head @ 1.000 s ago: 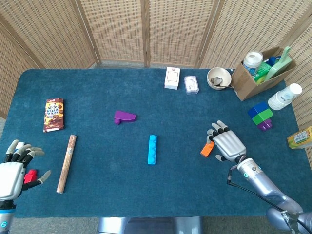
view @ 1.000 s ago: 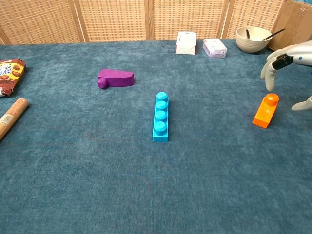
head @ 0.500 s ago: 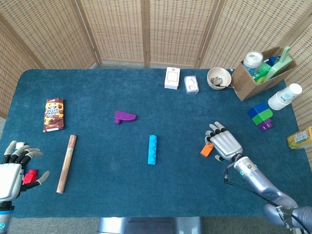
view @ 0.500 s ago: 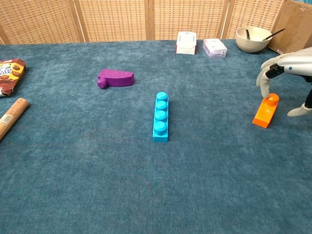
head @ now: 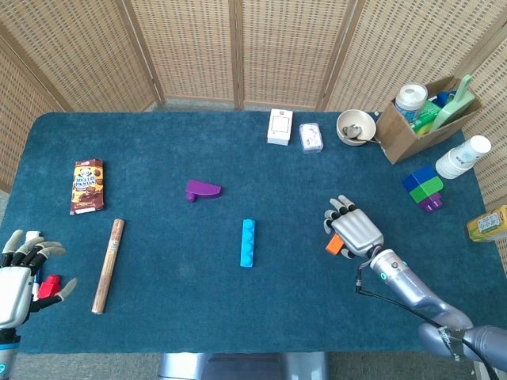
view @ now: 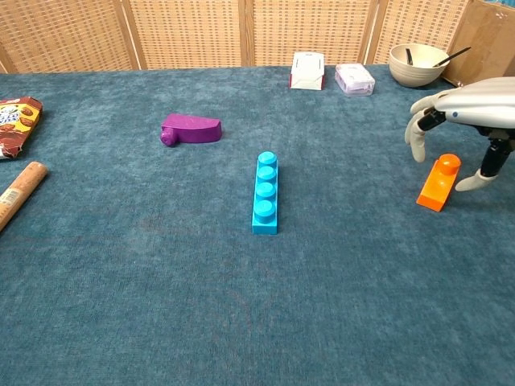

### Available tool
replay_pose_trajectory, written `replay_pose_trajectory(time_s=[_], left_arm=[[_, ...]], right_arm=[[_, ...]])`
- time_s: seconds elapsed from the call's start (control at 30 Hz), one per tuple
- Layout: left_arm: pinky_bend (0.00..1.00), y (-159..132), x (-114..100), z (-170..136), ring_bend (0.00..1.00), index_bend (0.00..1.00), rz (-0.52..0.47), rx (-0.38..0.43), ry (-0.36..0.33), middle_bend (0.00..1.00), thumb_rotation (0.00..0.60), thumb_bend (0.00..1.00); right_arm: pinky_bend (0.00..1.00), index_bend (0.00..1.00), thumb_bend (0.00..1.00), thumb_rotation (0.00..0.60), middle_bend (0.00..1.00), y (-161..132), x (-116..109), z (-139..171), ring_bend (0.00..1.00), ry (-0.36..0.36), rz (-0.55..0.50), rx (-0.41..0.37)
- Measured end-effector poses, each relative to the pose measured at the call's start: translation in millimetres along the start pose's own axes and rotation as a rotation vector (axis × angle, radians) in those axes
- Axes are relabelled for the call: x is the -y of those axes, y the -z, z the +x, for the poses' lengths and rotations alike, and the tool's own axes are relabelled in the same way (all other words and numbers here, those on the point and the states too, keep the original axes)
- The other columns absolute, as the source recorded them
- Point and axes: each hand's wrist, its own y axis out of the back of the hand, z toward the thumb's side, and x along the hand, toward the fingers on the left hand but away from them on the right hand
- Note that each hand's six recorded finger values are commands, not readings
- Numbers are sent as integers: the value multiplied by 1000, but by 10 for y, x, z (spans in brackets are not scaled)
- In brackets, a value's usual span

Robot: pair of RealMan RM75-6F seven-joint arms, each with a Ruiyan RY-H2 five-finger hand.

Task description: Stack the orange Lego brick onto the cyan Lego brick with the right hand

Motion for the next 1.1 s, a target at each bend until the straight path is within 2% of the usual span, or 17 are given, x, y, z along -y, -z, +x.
replay_pose_trajectory(time_s=[0.83,1.1], left_arm=[[4,2,-36,-42,228,366,0,-15,-15,348,506,280],[4,18,-51,-75,228,365,3,-29,-19,348,506,280]], right_arm=[[89,405,169,600,260,89,111,-152,48,-60,66,-46],[99,459,168,600,275,92,83,-231,69,-65,73,-57]])
